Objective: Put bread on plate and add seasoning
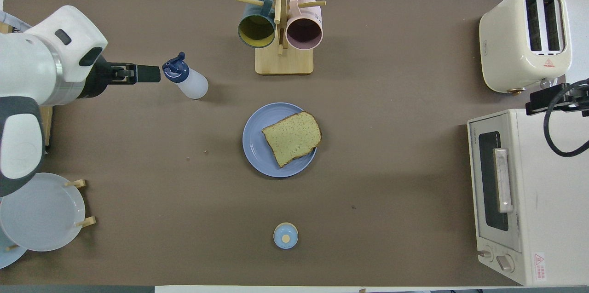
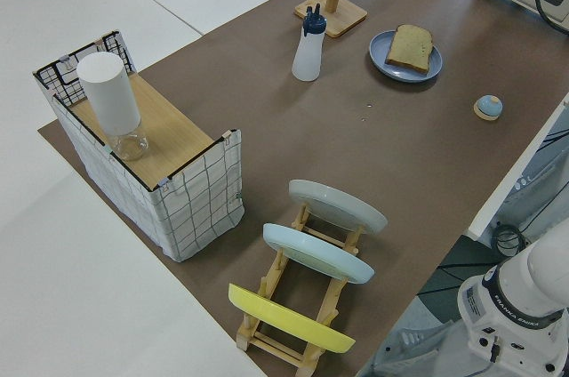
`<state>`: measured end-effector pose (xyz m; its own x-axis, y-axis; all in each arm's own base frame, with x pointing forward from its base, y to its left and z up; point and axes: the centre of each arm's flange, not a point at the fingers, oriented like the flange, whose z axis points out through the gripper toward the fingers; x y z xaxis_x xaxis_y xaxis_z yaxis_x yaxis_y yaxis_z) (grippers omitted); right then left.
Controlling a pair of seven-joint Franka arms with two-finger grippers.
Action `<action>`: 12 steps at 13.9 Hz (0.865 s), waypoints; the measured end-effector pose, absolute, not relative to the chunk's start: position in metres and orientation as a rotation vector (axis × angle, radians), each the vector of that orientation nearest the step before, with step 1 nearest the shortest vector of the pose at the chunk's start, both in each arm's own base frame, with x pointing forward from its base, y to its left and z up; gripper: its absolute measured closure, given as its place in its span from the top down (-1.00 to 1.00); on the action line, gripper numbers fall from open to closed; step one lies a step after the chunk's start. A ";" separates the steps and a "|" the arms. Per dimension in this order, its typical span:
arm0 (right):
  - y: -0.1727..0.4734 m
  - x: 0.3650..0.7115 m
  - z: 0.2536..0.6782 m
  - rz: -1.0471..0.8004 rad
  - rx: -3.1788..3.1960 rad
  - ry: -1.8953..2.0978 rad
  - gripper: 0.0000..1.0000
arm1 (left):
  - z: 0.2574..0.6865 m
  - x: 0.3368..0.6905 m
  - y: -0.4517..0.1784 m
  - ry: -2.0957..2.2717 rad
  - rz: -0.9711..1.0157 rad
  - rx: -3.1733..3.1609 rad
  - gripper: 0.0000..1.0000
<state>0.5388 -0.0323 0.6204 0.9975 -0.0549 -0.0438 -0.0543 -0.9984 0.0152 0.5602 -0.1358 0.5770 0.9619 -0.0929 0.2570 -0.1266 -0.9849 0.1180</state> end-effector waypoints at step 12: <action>-0.032 0.539 0.620 -0.069 3.126 -0.085 1.00 | 0.632 0.536 -0.094 -0.194 0.049 3.106 1.00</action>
<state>0.5388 -0.0323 0.6204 0.9975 -0.0549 -0.0438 -0.0543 -0.9984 0.0152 0.5356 -0.0940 0.6323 0.9917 -0.1239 0.0332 -0.1249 -0.9918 0.0276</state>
